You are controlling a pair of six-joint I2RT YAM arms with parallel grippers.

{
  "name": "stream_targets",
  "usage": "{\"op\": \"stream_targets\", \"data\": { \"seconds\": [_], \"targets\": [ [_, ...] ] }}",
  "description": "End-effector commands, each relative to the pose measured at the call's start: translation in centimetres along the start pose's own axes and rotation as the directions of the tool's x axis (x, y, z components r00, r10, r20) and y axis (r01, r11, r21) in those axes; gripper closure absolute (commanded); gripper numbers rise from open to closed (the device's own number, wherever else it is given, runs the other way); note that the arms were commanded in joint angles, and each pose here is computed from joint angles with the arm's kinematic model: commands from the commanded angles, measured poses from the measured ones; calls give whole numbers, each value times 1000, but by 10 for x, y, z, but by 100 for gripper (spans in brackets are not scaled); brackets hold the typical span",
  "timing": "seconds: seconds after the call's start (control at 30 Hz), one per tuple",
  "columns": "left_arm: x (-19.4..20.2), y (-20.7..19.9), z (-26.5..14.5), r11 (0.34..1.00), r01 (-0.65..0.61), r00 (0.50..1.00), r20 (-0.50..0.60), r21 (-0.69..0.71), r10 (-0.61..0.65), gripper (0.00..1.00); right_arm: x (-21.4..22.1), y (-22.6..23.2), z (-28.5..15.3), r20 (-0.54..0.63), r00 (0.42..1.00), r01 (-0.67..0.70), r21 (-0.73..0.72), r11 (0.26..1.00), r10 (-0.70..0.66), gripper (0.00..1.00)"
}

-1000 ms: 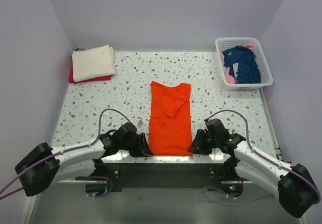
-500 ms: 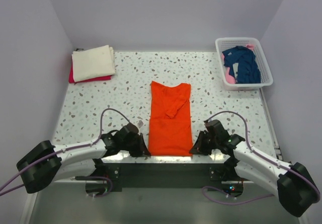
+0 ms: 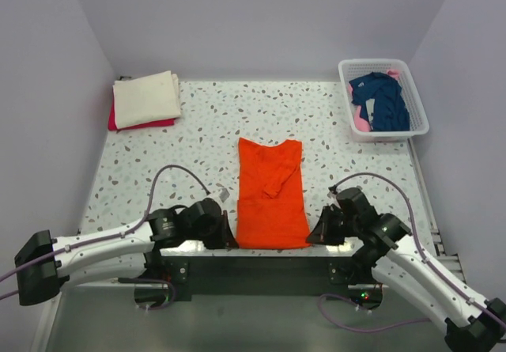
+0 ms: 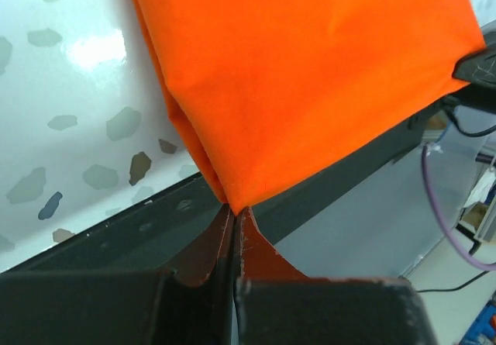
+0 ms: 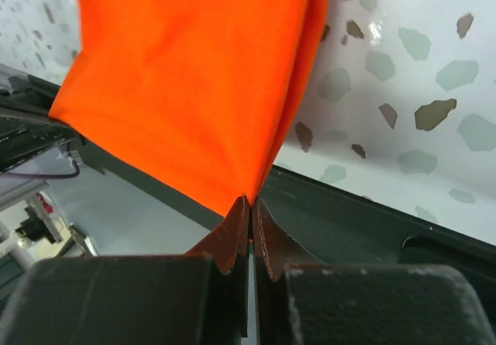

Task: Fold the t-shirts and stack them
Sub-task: Fold the tshirt

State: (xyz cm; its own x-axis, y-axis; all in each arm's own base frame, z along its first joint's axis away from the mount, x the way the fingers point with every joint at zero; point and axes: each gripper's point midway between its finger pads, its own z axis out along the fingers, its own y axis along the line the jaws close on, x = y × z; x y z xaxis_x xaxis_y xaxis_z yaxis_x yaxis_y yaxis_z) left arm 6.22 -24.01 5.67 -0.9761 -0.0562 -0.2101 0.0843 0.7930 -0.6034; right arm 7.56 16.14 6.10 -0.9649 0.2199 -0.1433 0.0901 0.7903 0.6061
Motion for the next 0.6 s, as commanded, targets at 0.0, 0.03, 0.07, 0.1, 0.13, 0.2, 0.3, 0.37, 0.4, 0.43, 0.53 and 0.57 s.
{"op": "stream_targets", "data": {
  "seconds": [0.0, 0.03, 0.07, 0.1, 0.13, 0.2, 0.3, 0.37, 0.4, 0.43, 0.53, 0.57],
  "targets": [
    [-21, -12, -21, 999, 5, 996, 86, -38, -2, 100, -10, -3, -27, 45, 997, 65, 101, 993, -69, 100],
    [-31, -13, -23, 998, -18, 992, 127, -55, 25, 100, -17, 2, -35, 69, 992, 97, 107, 990, -104, 100],
    [-37, -21, -27, 998, -25, 990, 137, -64, 34, 100, -22, 2, -36, 76, 990, 107, 128, 986, -117, 100],
    [-41, -24, -28, 997, -31, 989, 144, -71, 41, 100, -30, 1, -39, 104, 985, 117, 156, 981, -134, 100],
    [-49, -33, -32, 997, -46, 985, 163, -65, 56, 100, -38, 9, -47, 129, 978, 141, 159, 977, -162, 100],
    [-56, -38, -32, 996, -61, 983, 170, -73, 72, 100, -51, 12, -52, 166, 968, 154, 193, 969, -187, 100],
    [-73, -49, -38, 994, -91, 974, 200, -63, 102, 100, -71, 30, -64, 219, 949, 182, 201, 962, -225, 100],
    [-87, -57, -43, 995, -87, 970, 225, -50, 96, 100, -78, 37, -65, 231, 943, 194, 202, 960, -240, 100],
    [-93, -59, -45, 993, -103, 966, 232, -50, 112, 100, -82, 40, -66, 239, 940, 196, 201, 960, -242, 100],
    [-104, -62, -50, 995, -90, 964, 249, -41, 97, 100, -87, 45, -65, 243, 938, 201, 200, 959, -247, 100],
    [-127, -68, -57, 995, -98, 952, 288, -27, 102, 100, -99, 57, -63, 255, 932, 210, 202, 957, -258, 100],
    [-131, -69, -55, 995, -100, 956, 275, -23, 103, 100, -106, 59, -64, 273, 925, 210, 216, 954, -266, 100]
  ]
}}
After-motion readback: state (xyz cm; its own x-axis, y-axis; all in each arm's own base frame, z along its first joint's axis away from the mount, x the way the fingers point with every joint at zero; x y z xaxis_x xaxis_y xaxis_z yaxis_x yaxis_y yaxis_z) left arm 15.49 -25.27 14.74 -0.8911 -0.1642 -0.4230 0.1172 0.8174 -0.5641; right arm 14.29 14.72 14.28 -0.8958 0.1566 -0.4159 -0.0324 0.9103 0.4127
